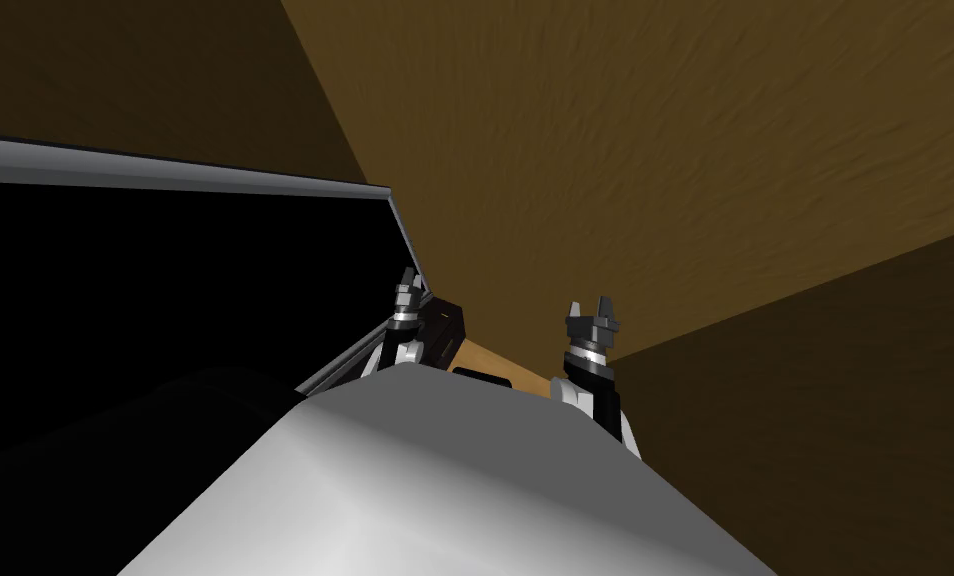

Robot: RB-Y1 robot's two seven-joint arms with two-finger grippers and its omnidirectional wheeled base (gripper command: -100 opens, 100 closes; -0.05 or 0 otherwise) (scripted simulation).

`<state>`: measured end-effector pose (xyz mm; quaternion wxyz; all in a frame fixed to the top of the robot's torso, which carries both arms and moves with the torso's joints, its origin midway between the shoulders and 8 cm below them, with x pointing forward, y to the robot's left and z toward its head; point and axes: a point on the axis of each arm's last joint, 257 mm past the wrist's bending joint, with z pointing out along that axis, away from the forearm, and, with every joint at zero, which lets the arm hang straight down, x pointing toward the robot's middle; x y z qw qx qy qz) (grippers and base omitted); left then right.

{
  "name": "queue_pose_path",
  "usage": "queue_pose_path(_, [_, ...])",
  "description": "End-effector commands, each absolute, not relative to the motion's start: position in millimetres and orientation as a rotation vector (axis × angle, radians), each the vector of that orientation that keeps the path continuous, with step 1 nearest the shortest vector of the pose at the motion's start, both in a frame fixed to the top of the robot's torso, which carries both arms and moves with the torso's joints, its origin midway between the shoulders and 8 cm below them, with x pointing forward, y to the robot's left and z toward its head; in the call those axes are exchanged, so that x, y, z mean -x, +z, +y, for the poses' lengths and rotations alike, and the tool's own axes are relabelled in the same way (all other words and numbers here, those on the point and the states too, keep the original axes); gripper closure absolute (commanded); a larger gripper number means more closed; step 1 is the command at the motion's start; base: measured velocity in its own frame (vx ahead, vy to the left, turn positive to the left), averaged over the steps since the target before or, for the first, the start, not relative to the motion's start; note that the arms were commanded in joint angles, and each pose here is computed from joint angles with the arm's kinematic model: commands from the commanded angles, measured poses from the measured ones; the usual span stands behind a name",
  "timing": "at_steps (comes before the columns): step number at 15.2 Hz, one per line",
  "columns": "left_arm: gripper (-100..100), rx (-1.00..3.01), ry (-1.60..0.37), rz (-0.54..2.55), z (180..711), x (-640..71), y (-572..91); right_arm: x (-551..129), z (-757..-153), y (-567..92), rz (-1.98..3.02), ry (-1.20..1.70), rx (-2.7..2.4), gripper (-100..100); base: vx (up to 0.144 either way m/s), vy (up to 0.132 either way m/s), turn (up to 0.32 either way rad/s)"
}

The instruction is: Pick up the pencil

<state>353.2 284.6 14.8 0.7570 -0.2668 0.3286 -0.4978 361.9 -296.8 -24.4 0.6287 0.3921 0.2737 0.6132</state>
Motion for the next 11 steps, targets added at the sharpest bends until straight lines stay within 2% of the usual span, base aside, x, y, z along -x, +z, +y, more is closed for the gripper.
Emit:
queue_pose_path(1, [-100, 0.584, -1.076, 0.768, 284.9, -362.7, 3.2, -361.9, -296.8, -24.4, 0.627, 1.405, -0.898, 0, 0.009, 0.002, -0.016])
queue_pose_path(11, [-100, 0.694, -0.996, 0.989, 304.9, -411.5, -69.3, -361.9, -296.9, -24.4, 0.627, 1.405, -0.898, 0, 0.032, 0.008, -0.027])
